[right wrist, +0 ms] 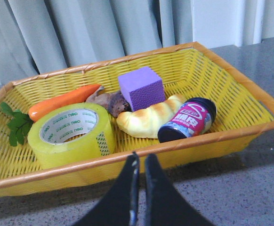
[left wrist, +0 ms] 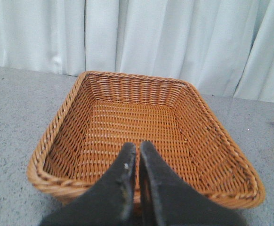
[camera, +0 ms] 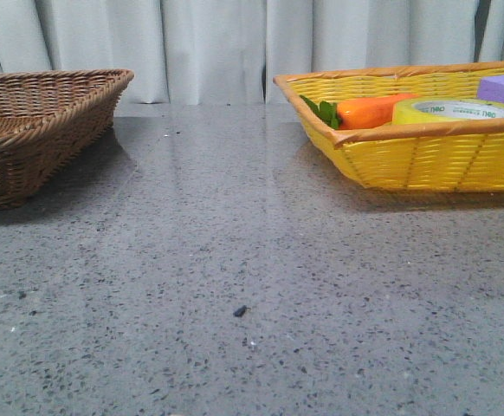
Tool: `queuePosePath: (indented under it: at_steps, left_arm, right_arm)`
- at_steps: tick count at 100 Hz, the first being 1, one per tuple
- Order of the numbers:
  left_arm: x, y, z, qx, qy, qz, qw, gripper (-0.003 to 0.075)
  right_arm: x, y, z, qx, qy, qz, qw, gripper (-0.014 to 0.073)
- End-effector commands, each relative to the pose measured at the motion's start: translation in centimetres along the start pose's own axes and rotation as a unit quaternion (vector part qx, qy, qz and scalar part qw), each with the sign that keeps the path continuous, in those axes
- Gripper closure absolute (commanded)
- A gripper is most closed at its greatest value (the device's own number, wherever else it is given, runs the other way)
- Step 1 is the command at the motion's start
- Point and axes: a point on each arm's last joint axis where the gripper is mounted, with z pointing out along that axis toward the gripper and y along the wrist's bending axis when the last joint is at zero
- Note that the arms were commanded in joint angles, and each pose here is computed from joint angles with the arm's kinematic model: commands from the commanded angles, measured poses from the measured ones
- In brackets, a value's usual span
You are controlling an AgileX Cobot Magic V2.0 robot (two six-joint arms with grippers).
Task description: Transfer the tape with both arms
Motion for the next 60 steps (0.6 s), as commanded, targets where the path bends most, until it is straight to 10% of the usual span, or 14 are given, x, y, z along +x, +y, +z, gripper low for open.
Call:
queuePosePath:
  at_steps: [1,28,60]
  left_arm:
    - [-2.7,-0.3,0.7,-0.004,-0.043,0.0,0.999,0.0741]
    - [-3.8,-0.4,2.7,-0.009,-0.016,-0.001,1.0,0.0741]
    - [-3.7,-0.4,3.0,-0.011,-0.009,0.002,1.0,0.0741]
  right_arm:
    - [-2.6,0.3,0.3,0.001,-0.015,-0.002,1.0,0.0669]
    - [-6.6,1.1,3.8,-0.008,0.094,-0.026,0.995,0.0624]
    - [-10.7,4.3,9.9,-0.072,0.229,-0.052,0.969,0.0291]
